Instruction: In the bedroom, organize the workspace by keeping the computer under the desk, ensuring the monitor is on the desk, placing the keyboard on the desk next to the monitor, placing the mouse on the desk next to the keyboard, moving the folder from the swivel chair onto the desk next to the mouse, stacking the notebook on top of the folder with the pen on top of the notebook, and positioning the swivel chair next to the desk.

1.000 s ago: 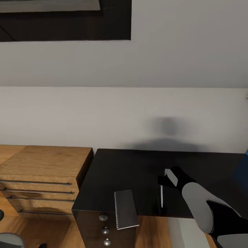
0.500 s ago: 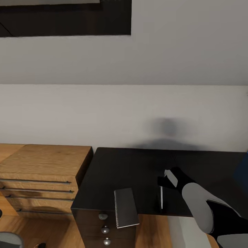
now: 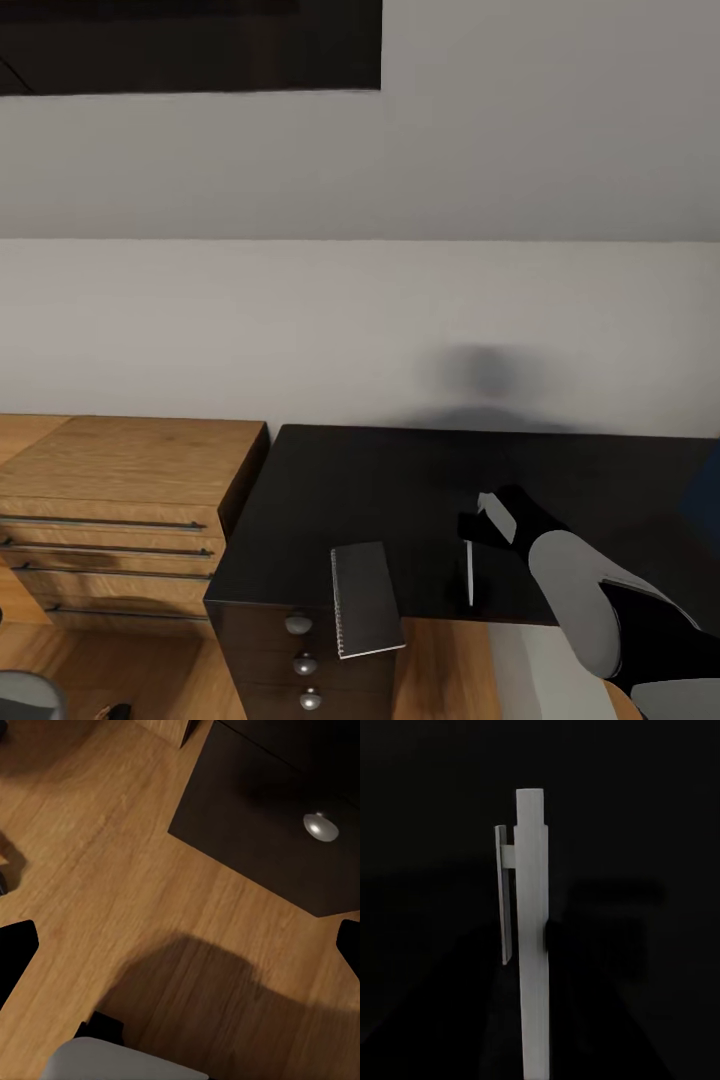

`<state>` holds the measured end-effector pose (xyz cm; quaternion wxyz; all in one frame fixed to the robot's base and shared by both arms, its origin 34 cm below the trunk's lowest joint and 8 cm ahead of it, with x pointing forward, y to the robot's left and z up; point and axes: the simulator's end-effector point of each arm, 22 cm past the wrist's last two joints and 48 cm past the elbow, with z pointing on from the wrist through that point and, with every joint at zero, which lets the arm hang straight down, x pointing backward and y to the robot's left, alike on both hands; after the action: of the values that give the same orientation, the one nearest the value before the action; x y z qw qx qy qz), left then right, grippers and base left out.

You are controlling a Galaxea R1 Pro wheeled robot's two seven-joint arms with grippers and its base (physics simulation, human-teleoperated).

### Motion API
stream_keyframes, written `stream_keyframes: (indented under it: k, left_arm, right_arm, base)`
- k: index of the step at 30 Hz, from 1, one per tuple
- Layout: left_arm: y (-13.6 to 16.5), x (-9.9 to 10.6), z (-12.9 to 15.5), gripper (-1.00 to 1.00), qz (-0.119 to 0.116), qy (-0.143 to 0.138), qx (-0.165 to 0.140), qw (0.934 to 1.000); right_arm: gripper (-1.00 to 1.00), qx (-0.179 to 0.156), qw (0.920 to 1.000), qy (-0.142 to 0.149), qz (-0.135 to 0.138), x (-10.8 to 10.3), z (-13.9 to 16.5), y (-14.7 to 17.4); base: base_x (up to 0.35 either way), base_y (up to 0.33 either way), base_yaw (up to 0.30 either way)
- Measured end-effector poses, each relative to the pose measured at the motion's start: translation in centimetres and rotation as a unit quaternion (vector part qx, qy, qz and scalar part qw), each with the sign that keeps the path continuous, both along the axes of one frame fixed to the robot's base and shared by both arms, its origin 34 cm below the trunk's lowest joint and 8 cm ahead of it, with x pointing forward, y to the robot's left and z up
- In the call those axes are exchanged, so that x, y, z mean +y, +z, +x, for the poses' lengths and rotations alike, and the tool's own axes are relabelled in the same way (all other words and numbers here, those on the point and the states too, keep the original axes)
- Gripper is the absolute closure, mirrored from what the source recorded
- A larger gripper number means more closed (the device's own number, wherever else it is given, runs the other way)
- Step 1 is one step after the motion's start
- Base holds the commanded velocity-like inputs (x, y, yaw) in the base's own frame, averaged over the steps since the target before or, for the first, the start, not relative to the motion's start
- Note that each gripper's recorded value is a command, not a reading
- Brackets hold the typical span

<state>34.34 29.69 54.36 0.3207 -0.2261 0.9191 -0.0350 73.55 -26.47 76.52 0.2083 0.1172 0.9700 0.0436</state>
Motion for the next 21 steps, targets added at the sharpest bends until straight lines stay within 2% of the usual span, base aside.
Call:
stream_keyframes:
  k: [8, 9, 21]
  left_arm:
    - [0.0, -0.02, 0.0, -1.0, 0.0, -0.001, 0.0, 1.0]
    - [0.01, -0.02, 0.01, -1.0, 0.0, -0.001, 0.0, 1.0]
    - [0.01, -0.07, 0.03, -1.0, 0.0, -0.002, -0.001, 1.0]
  right_arm:
    - [1.0, 0.0, 1.0, 0.0, 0.0, -0.09, 0.0, 0.0]
    - [-1.0, 0.0, 1.0, -0.001, -0.001, -0.1, 0.0, 0.0]
    - [-1.0, -0.001, 1.0, 0.0, -0.001, -0.12, 0.03, 0.03]
  base:
    - [0.0, 0.0, 0.0]
    - [0.0, 0.0, 0.0]
    - [0.0, 0.0, 0.0]
